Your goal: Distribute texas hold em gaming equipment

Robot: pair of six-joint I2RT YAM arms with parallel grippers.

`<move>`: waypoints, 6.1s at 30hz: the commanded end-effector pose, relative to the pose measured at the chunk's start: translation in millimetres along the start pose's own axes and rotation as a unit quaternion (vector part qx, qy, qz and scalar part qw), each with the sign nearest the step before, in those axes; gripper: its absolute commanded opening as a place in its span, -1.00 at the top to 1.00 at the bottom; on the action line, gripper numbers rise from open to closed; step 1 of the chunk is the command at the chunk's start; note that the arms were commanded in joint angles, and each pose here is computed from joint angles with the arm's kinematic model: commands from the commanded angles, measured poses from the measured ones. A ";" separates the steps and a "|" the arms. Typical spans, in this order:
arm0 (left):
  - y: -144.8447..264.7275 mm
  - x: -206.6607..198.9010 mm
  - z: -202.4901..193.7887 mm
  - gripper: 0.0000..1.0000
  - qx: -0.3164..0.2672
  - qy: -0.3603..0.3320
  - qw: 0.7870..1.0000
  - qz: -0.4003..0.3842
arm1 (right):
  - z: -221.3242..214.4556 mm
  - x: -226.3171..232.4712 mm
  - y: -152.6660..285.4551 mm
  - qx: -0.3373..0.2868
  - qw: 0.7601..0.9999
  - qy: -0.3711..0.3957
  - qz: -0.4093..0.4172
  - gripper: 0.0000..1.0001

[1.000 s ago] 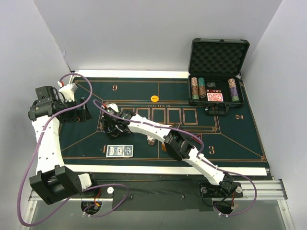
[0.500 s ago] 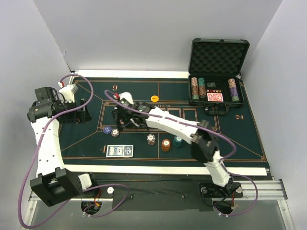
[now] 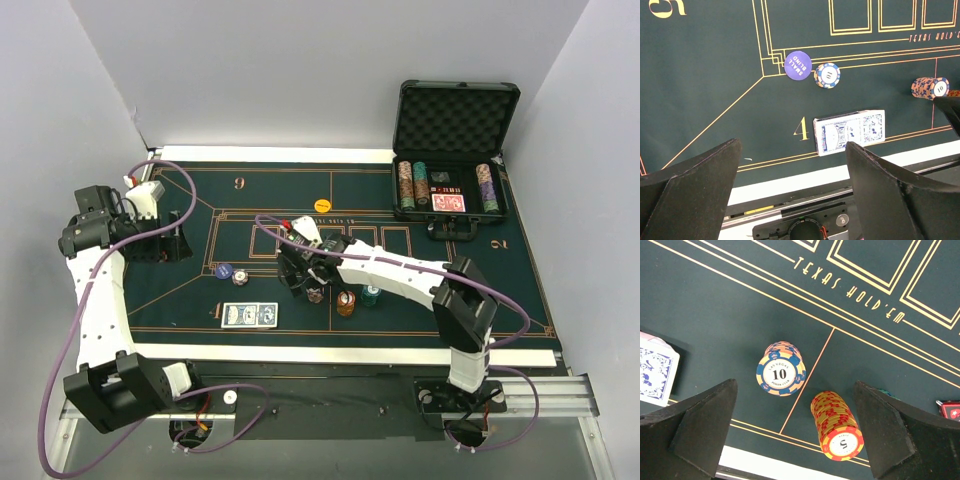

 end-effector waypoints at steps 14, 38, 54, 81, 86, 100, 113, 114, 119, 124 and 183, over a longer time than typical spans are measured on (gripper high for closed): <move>12.3 -6.8 5.9 -0.93 -0.020 -0.005 1.000 -0.005 | -21.1 13.1 -35.2 0.032 0.999 -0.033 0.012 -0.65; 11.9 -4.2 2.6 -0.93 -0.022 -0.009 1.000 0.003 | -29.5 15.8 -38.9 0.033 0.999 -0.040 0.009 0.16; 10.3 -4.1 1.7 -0.93 -0.023 -0.007 1.000 0.002 | -18.8 6.2 -23.8 0.011 0.999 -0.046 0.001 0.34; 8.4 -4.6 2.1 -0.93 -0.024 -0.008 1.000 -0.004 | 51.2 -52.0 -5.1 -0.022 0.995 -0.098 -0.005 0.45; 7.0 -3.5 4.0 -0.93 -0.022 -0.007 1.000 -0.003 | 72.9 -76.0 -23.0 -0.014 0.993 -0.120 -0.008 0.45; -0.3 1.2 13.1 -0.93 -0.016 -0.004 1.000 -0.005 | 125.8 -115.6 -111.4 0.009 0.988 -0.155 -0.012 0.46; -13.7 6.6 15.6 -0.93 -0.004 0.001 1.000 -0.011 | 140.8 -96.8 -149.6 -0.005 0.983 -0.183 0.024 0.42; -13.5 6.5 15.6 -0.93 -0.005 0.001 1.000 -0.012 | 140.1 -93.8 -151.3 -0.004 0.983 -0.183 0.030 0.42; -15.5 6.7 16.0 -0.93 -0.006 0.000 1.000 -0.014 | 136.9 -83.8 -164.1 0.002 0.983 -0.180 0.042 0.38; -17.5 7.8 16.7 -0.93 -0.005 0.001 1.000 -0.015 | 133.9 -79.9 -176.4 0.005 0.982 -0.183 0.041 0.30; 7.7 0.2 -13.5 -0.93 -0.016 0.004 1.000 0.019 | -27.7 16.2 -55.2 0.085 0.996 -0.041 0.007 -0.55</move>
Point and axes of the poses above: each gripper's point midway between its finger pads, its own y axis back along the fingers, its own x axis along the line the jaws close on, z = x × y, the point moved 4 cm from there along y, back along the fingers, and after that the axes turned 7 degrees about y, right-handed, at the moved point
